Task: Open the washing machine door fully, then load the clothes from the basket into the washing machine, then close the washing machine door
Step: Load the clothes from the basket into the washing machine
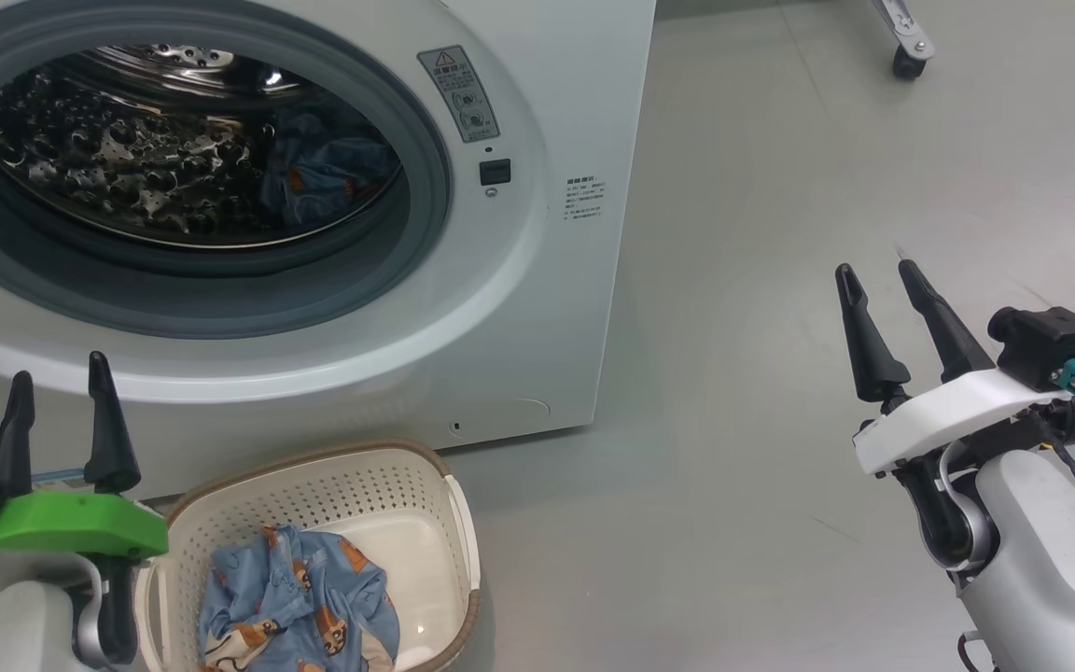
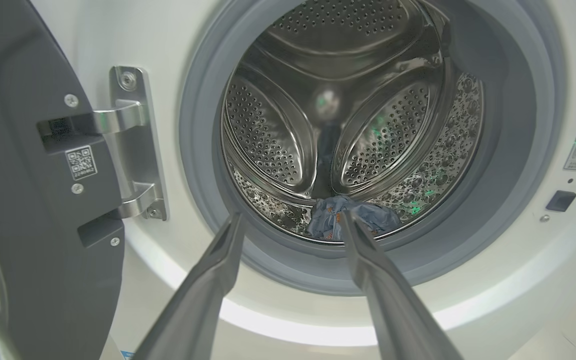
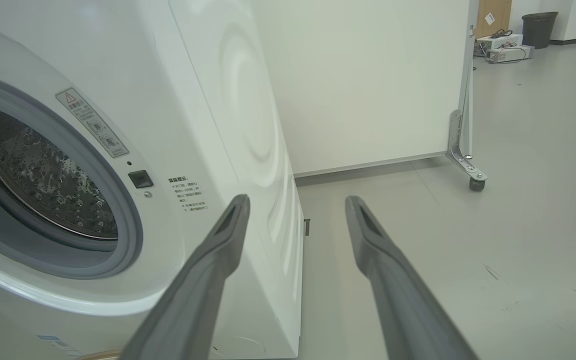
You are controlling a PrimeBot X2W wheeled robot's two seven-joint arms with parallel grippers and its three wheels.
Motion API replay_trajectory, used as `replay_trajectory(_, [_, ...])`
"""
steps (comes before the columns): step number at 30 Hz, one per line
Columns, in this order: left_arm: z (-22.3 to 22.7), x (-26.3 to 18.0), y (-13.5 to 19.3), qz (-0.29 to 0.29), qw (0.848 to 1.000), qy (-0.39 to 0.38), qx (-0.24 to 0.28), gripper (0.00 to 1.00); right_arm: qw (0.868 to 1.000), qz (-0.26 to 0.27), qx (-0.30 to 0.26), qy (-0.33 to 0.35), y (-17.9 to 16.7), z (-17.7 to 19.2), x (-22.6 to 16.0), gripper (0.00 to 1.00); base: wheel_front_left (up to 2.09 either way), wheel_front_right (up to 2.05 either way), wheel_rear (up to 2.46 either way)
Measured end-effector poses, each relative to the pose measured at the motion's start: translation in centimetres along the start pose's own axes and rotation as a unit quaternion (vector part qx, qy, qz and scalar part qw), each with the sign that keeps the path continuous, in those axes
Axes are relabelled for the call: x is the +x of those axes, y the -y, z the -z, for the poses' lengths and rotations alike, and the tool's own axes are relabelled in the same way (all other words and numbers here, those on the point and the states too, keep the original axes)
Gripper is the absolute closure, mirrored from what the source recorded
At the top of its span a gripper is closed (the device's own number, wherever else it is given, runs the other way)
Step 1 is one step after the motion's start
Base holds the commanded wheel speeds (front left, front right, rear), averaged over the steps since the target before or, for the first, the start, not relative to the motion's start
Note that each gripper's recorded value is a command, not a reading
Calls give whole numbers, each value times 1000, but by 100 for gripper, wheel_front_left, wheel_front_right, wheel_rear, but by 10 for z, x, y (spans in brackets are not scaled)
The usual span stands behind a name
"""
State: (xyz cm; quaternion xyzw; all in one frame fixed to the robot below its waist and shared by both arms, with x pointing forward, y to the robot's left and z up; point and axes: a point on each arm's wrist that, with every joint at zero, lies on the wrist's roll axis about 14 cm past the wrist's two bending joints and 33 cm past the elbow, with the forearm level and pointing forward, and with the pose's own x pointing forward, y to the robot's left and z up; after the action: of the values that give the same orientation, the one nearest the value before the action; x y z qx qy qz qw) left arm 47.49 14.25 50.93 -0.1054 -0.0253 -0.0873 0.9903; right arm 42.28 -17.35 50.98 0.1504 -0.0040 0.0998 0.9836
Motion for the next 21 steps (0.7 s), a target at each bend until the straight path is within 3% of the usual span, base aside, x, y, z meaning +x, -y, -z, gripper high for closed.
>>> replay_trajectory(10, [-9,-38,-18,-40,999,19,-11,0,1000,-16,0,-3,-12,2,-6,0,0,0,0])
replay_trajectory(21, [-14,-52,-14,-37,999,28,1,0,1000,-25,0,-3,-18,2,-5,0,0,0,0])
